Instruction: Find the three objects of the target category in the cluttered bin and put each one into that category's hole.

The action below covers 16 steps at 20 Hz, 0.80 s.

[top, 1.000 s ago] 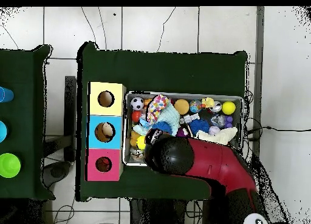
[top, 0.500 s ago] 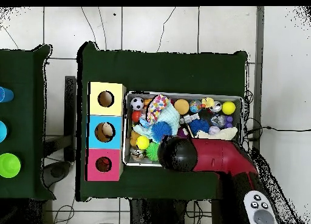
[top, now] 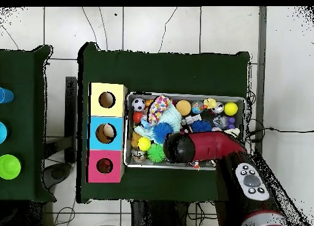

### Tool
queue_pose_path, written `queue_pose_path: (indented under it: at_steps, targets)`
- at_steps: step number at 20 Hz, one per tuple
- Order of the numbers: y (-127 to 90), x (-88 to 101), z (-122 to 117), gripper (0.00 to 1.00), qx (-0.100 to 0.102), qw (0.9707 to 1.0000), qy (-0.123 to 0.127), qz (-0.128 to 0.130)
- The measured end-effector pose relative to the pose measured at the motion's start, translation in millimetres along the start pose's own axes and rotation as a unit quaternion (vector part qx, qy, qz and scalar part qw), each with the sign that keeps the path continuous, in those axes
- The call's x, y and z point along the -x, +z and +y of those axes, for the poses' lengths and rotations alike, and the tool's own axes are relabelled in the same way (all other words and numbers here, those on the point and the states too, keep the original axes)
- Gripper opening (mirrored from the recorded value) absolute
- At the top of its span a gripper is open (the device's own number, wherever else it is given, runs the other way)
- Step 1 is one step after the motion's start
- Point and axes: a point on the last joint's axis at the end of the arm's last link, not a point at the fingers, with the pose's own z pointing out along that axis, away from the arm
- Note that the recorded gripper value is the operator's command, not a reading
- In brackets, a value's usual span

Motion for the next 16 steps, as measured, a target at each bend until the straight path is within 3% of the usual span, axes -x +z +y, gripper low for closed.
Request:
queue_pose_path:
  at_steps: [4,8,16]
  targets:
    - [45,5.1,8,1.00,0.018,0.9992,-0.016,-0.032]
    - [67,5.1,8,1.00,0.031,0.9983,-0.013,-0.049]
    - [78,9.2,1,1.00,0.047,0.9971,0.003,-0.060]
